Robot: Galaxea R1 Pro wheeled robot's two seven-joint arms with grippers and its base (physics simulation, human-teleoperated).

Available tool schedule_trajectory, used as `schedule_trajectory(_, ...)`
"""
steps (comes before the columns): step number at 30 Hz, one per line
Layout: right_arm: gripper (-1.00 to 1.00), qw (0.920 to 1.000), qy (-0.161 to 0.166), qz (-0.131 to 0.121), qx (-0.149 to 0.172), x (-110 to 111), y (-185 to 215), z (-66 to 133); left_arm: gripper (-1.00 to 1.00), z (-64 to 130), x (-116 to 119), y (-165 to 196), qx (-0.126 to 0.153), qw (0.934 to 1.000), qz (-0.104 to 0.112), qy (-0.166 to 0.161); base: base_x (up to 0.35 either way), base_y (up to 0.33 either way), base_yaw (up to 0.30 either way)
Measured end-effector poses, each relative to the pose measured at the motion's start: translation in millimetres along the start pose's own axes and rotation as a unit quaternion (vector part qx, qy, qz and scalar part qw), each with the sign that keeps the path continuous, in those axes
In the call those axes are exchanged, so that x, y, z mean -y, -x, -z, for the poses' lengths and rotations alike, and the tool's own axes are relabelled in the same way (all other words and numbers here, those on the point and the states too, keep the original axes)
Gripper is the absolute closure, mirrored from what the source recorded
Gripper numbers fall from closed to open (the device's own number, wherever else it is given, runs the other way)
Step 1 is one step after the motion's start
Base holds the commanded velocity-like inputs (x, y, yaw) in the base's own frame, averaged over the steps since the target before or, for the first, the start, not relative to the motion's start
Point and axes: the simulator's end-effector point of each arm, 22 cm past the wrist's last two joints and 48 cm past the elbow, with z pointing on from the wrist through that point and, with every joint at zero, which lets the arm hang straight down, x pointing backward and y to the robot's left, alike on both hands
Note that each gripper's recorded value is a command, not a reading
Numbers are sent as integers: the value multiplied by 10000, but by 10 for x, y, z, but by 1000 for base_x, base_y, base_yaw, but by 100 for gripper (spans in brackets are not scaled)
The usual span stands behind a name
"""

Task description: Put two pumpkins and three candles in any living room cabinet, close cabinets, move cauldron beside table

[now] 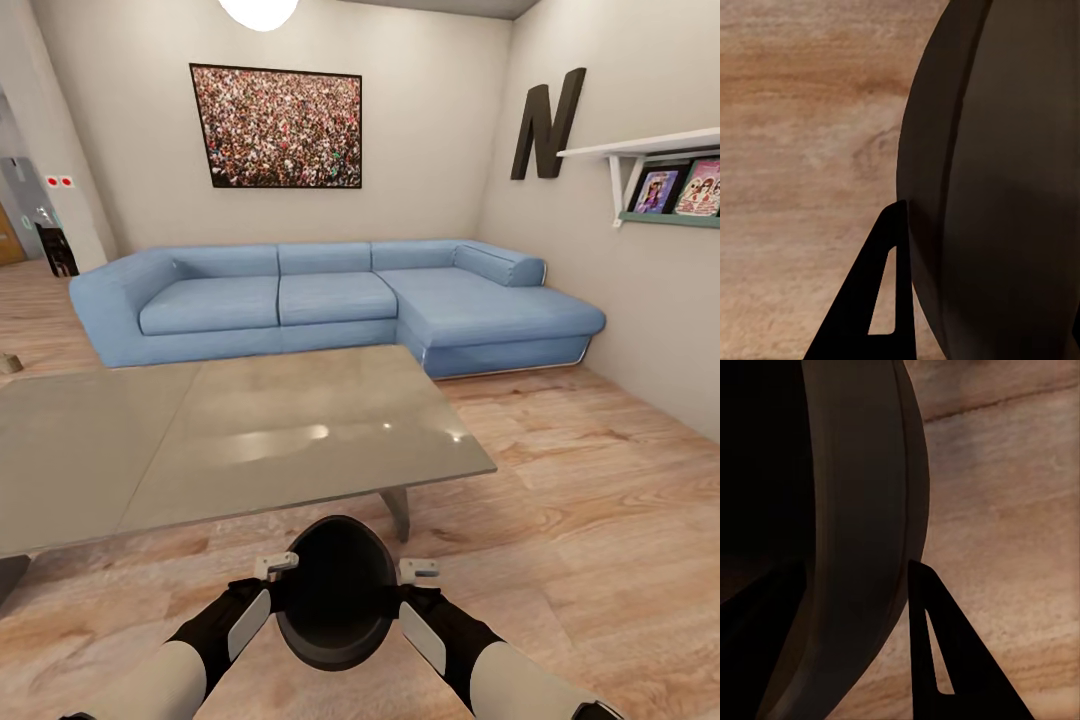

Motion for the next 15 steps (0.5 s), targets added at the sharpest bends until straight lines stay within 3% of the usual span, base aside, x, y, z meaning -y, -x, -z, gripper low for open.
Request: schedule_trajectory(15, 100, 9998, -2, -16, -184, 21, -168, -126, 100, -132, -23, -168, -183, 9998, -4, 28, 1, 0, 0)
